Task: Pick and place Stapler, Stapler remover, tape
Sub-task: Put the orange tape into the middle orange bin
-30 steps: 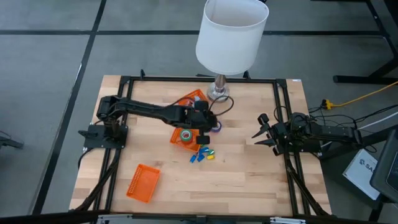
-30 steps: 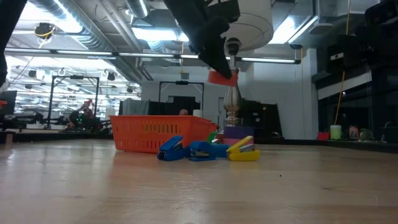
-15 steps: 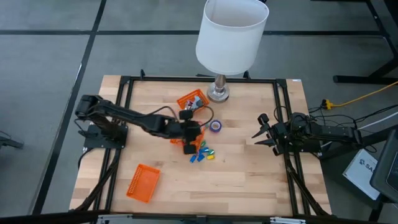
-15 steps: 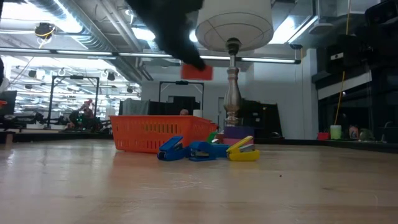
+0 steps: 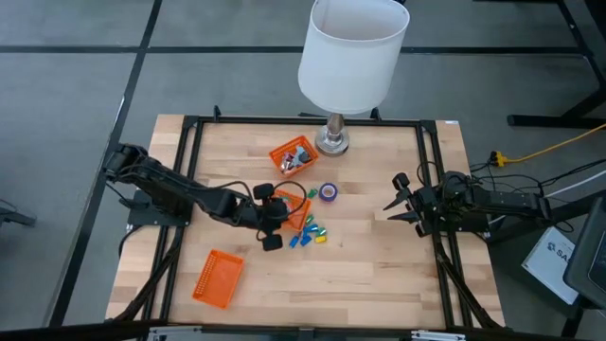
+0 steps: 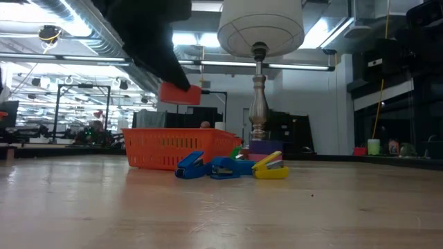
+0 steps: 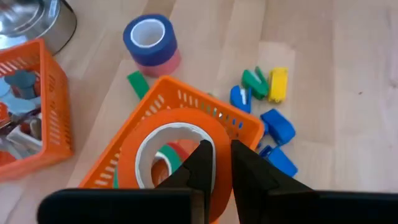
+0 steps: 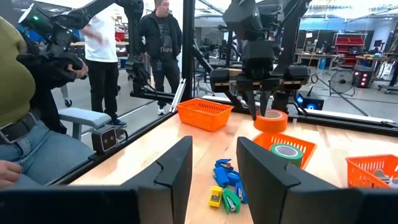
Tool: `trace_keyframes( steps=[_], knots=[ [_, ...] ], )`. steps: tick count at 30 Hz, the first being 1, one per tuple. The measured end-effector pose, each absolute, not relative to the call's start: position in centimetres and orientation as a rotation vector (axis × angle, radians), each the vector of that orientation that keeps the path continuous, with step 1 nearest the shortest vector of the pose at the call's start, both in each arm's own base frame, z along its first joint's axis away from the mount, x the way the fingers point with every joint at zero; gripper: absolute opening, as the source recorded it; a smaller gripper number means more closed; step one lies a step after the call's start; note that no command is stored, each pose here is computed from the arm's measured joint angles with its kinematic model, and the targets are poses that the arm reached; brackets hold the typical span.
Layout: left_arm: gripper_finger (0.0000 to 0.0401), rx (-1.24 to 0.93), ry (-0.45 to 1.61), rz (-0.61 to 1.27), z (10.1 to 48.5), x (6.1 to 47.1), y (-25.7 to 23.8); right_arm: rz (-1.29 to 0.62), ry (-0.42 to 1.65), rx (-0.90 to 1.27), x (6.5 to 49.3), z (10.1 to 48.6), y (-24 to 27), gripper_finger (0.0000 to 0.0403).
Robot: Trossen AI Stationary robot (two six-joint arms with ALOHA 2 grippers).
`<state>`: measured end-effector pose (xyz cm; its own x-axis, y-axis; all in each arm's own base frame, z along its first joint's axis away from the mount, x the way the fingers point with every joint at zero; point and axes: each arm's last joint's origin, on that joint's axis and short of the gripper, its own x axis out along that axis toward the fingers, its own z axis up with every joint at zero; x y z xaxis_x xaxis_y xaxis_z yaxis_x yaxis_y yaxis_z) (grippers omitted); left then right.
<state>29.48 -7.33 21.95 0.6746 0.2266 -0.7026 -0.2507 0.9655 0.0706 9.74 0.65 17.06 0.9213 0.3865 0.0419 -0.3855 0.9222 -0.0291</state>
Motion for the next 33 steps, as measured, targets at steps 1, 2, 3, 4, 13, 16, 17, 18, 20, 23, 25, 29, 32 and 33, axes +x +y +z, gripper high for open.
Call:
trace_keyframes(
  steps=[1,2,3,4,13,16,17,18,20,23,25,29,32,33],
  knots=[
    [0.0035,-0.034,0.782,0.264,22.0,29.5,-7.5,0.396,-0.047,-0.020,9.7,17.0,0.6,0.0129],
    [0.0035,-0.033,0.782,0.261,22.0,29.4,-7.6,0.396,-0.047,-0.020,9.7,17.1,0.6,0.0129],
    [0.0035,-0.032,0.783,0.259,22.0,29.4,-7.7,0.396,-0.047,-0.021,9.7,17.1,0.6,0.0129],
    [0.0035,-0.031,0.784,0.257,22.0,29.4,-7.7,0.397,-0.047,-0.021,9.7,17.0,0.6,0.0129],
    [0.0035,-0.040,0.805,0.244,21.9,29.4,-7.5,0.396,-0.047,-0.021,9.7,17.1,0.6,0.0129],
    [0.0034,-0.036,0.837,0.276,21.7,29.3,-6.6,0.396,-0.047,-0.021,9.7,17.1,0.6,0.0129],
    [0.0034,-0.038,0.845,0.288,21.6,29.3,-6.3,0.396,-0.047,-0.021,9.7,17.0,0.6,0.0129],
    [0.0034,-0.042,0.847,0.297,21.6,29.4,-6.0,0.396,-0.047,-0.020,9.7,17.1,0.6,0.0129],
    [0.0035,-0.054,0.851,0.307,21.5,29.6,-5.4,0.397,-0.047,-0.020,9.7,17.0,0.6,0.0129],
    [0.0035,-0.063,0.865,0.301,21.2,29.9,-4.7,0.396,-0.047,-0.020,9.7,17.0,0.6,0.0129],
    [0.0035,-0.075,0.871,0.301,20.8,30.3,-4.4,0.396,-0.047,-0.021,9.7,17.0,0.6,0.0129],
    [0.0038,-0.063,0.896,0.321,19.9,30.7,-3.9,0.397,-0.049,-0.021,9.7,17.1,0.6,0.0129],
    [0.0040,-0.057,0.905,0.328,19.6,30.7,-3.9,0.396,-0.049,-0.021,9.7,17.1,0.6,0.0129],
    [0.0040,-0.063,0.905,0.329,19.6,30.7,-3.9,0.396,-0.049,-0.021,9.7,17.1,0.6,0.0129]
  ],
)
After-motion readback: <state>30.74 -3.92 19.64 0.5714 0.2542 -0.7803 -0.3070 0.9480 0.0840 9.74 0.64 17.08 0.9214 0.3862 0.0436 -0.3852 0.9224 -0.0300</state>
